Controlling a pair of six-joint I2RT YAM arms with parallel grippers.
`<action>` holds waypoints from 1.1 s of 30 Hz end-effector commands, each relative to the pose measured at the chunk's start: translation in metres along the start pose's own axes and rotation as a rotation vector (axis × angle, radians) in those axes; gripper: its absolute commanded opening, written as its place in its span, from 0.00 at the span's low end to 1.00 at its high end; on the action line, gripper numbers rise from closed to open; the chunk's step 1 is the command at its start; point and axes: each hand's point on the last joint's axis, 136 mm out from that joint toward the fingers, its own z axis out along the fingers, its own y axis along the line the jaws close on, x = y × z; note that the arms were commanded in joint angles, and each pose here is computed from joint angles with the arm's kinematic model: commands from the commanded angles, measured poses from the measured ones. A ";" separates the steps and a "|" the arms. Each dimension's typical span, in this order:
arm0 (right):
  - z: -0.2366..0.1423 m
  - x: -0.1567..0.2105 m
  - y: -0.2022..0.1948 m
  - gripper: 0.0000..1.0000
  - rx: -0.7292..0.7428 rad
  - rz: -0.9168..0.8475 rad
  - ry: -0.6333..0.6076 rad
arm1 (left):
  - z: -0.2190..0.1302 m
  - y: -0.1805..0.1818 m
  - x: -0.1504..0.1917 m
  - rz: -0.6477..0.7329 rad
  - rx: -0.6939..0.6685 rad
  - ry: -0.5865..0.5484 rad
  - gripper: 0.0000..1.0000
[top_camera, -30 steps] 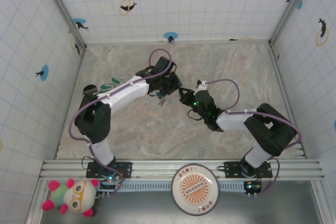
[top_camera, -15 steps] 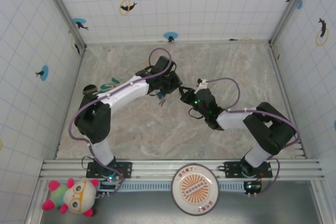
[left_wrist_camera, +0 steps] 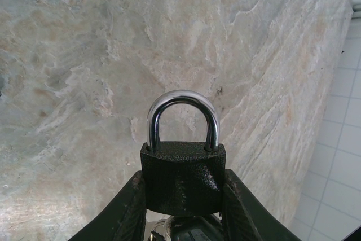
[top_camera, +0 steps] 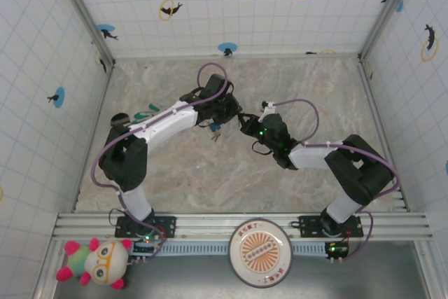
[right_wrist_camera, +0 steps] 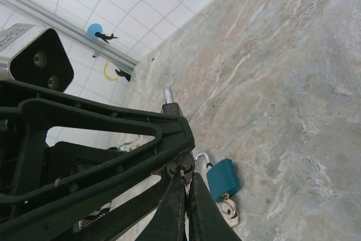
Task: Unlock with the key
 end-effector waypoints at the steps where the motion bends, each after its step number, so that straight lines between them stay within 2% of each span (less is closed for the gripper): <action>1: -0.005 -0.012 0.019 0.02 -0.063 0.014 -0.029 | -0.015 -0.011 0.032 0.031 0.058 0.133 0.00; 9: -0.028 0.007 -0.001 0.12 -0.023 0.007 0.033 | -0.016 -0.001 0.018 0.015 0.039 0.097 0.00; 17: -0.057 0.016 -0.009 0.26 0.000 -0.031 0.073 | -0.012 0.000 0.019 0.011 0.034 0.102 0.00; 22: -0.066 0.009 -0.004 0.20 -0.008 -0.051 0.056 | -0.013 -0.001 0.020 0.008 0.043 0.106 0.00; 27: -0.059 0.003 0.006 0.26 -0.025 -0.051 0.041 | -0.015 -0.001 0.021 0.007 0.049 0.109 0.00; 33: -0.047 -0.001 0.015 0.27 -0.049 -0.043 0.031 | -0.018 -0.004 0.023 0.008 0.062 0.112 0.00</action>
